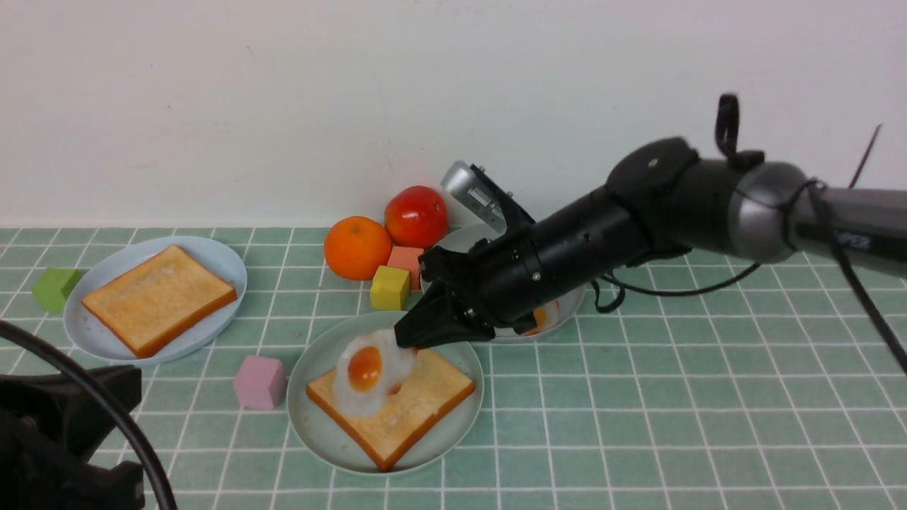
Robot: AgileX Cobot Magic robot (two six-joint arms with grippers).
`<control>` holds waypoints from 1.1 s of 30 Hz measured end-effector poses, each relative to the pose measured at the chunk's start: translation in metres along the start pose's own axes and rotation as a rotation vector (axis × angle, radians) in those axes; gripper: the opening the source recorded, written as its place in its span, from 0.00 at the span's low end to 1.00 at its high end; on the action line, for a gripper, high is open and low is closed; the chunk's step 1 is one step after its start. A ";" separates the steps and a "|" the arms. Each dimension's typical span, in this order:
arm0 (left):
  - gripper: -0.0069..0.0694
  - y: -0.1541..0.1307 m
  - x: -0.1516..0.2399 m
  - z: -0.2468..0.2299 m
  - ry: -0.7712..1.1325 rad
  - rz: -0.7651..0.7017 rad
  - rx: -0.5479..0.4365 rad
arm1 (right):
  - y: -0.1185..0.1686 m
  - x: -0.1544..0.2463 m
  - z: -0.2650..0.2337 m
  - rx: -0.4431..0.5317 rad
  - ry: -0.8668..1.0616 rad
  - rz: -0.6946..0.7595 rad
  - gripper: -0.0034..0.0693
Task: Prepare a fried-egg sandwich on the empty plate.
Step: Use the right arm to place the fried egg on the slice of bread in the middle, then use the left arm to grab a slice of bread
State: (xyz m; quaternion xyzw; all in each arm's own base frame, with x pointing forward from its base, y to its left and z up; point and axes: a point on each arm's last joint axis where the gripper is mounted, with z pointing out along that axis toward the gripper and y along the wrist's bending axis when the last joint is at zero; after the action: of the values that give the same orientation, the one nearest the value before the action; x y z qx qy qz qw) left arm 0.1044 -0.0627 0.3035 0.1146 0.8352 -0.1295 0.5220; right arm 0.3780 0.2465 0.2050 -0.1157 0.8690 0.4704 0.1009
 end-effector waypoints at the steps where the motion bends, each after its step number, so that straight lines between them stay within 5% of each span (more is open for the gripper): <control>1: 0.09 0.000 0.000 0.000 0.000 0.000 0.000 | -0.008 -0.002 0.004 0.004 -0.014 0.023 0.11; 12: 0.10 -0.003 -0.002 0.000 -0.025 -0.003 0.036 | -0.040 -0.003 0.019 0.051 -0.031 0.154 0.18; 15: 0.10 -0.004 -0.003 0.000 -0.030 -0.006 0.043 | -0.042 -0.003 0.018 0.066 -0.023 0.147 0.28; 19: 0.10 -0.005 -0.003 0.000 -0.033 -0.010 0.050 | -0.052 -0.008 0.005 0.091 -0.034 0.144 0.59; 22: 0.11 -0.005 -0.003 0.000 -0.031 -0.012 0.052 | -0.057 -0.016 -0.020 0.105 -0.062 0.135 0.70; 26: 0.11 -0.010 0.000 0.011 0.013 -0.001 0.052 | -0.039 -0.021 -0.080 0.171 -0.068 0.013 0.63; 32: 0.08 -0.039 -0.001 0.054 0.122 0.052 0.100 | 0.033 0.012 -0.162 0.407 -0.051 -0.223 0.19; 33: 0.08 -0.041 -0.003 0.055 0.121 0.052 0.103 | 0.035 0.014 -0.164 0.416 -0.052 -0.228 0.18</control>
State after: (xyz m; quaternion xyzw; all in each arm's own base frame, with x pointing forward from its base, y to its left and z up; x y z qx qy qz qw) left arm 0.1385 -0.1199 0.2868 0.1705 0.8543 -0.1516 0.4671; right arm 0.3433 0.1259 0.3172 -0.1775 0.9257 0.2695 0.1974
